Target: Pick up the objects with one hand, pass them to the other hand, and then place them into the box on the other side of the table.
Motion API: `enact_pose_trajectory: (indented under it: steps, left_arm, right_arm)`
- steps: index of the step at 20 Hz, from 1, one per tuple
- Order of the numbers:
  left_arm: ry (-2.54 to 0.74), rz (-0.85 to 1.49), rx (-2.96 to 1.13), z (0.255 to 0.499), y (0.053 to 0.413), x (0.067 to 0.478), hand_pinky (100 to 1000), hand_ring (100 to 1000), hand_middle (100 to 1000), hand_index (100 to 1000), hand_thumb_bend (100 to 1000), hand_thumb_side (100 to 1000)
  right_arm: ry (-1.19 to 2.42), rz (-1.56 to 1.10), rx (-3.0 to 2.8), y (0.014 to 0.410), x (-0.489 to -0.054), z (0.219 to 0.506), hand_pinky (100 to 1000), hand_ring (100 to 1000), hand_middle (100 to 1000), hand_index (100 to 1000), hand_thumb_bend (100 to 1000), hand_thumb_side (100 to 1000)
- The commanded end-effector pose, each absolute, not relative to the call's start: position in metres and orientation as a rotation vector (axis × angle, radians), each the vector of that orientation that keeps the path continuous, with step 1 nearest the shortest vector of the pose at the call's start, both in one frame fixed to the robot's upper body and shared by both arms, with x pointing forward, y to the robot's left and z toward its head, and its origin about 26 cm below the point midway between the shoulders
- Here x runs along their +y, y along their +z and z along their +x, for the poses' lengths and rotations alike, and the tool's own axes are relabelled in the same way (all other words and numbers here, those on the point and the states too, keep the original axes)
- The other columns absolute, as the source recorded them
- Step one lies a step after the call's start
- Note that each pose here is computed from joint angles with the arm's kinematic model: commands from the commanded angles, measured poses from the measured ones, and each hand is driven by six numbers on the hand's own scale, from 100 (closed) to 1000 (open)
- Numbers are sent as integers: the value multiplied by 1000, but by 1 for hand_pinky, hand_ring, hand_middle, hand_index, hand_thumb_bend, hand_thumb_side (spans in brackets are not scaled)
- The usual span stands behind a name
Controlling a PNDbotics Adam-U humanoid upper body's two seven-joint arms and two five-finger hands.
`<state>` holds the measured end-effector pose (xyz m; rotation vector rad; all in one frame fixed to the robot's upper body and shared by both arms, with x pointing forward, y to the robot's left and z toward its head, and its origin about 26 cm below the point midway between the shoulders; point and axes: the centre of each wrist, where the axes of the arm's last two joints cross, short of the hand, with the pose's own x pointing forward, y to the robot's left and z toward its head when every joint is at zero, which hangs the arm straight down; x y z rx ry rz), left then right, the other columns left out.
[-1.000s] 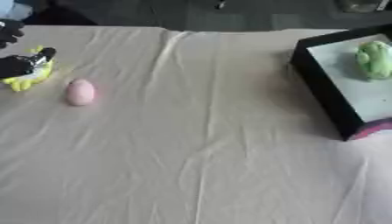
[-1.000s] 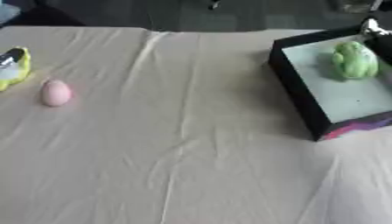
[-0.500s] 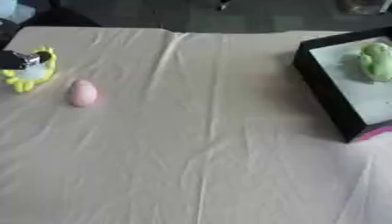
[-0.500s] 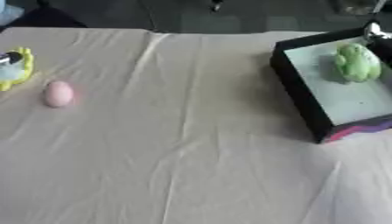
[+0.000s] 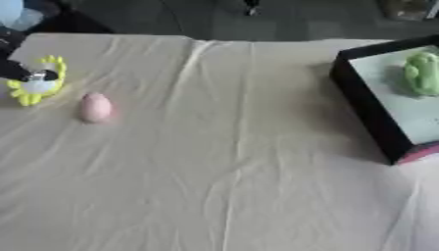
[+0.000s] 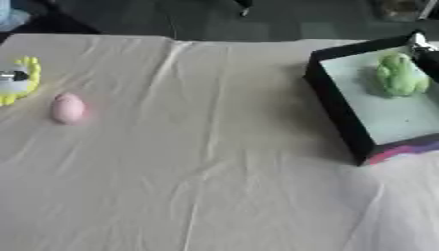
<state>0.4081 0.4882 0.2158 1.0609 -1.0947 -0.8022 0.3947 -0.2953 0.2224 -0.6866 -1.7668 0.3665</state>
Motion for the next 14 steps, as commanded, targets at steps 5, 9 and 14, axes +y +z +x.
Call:
enact_pose_trajectory:
  steps: [5,9,14]
  left_arm:
    - [-756,1174,-978,404,223,508,838,835,776,869,765,288]
    - [-715,1217,-919,402,212,515,835,834,777,863,748,273]
    - [-696,1207,-900,400,202,518,835,833,774,854,723,292]
  right_arm:
    - [382,-698,-1797,233,-294,394,999,943,911,936,100,645]
    - [383,-698,-1789,230,-295,394,999,942,909,935,100,647]
    - [385,-694,-1790,230,-294,394,999,940,908,934,100,648]
